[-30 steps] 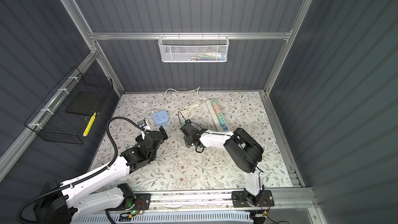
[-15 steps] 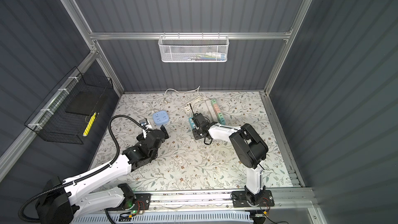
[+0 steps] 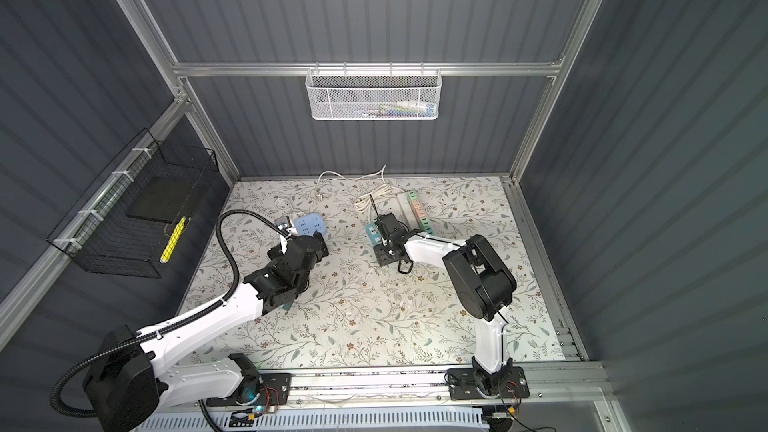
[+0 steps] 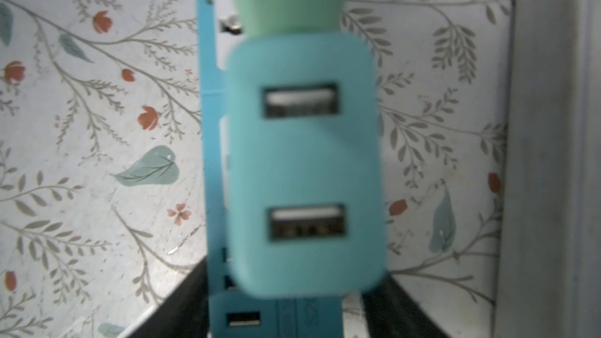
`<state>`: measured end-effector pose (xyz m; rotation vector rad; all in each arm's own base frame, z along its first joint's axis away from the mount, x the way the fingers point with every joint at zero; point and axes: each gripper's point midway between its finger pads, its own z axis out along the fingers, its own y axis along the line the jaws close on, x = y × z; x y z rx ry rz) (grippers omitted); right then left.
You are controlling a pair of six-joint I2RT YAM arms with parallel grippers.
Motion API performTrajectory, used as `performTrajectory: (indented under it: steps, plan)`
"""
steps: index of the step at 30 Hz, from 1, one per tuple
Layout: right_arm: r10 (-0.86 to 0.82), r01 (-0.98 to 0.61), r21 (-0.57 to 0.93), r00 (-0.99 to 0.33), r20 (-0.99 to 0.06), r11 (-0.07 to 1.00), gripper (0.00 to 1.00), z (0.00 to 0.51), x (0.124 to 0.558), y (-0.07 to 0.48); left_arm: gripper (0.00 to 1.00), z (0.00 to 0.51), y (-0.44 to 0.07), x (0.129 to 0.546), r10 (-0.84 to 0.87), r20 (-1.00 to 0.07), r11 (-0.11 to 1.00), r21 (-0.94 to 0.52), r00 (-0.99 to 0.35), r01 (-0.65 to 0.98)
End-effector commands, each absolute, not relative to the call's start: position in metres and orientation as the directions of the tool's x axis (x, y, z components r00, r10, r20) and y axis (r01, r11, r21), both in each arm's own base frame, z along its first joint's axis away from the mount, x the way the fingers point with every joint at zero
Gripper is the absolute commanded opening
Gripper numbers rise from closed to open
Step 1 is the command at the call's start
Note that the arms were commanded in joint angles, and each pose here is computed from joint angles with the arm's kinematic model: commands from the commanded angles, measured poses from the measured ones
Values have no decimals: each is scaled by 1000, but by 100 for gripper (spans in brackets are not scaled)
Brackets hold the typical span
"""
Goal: Insert the plug
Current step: 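Open the right gripper and lift it while the left gripper reaches farther out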
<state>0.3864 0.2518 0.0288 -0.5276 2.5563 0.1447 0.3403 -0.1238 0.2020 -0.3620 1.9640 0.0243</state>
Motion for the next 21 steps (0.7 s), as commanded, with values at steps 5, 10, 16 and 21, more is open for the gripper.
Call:
performTrajectory:
  steps: [5, 10, 16, 21]
  plan:
    - [-282, -379, 52, -767, -577, 924, 99, 71, 375, 246, 100, 201, -111, 384, -247, -851, 944, -103, -464, -314]
    - [-237, -355, 44, -708, -666, 934, 99, 101, 364, 240, 100, 182, -100, 435, -298, -780, 928, -100, -551, -360]
    - [-201, -316, 25, -660, -724, 948, 99, 111, 360, 226, 100, 149, -90, 498, -301, -700, 913, -17, -648, -407]
    - [-192, -322, 42, -659, -727, 946, 99, 110, 358, 228, 99, 110, -82, 537, -253, -660, 910, 87, -707, -406]
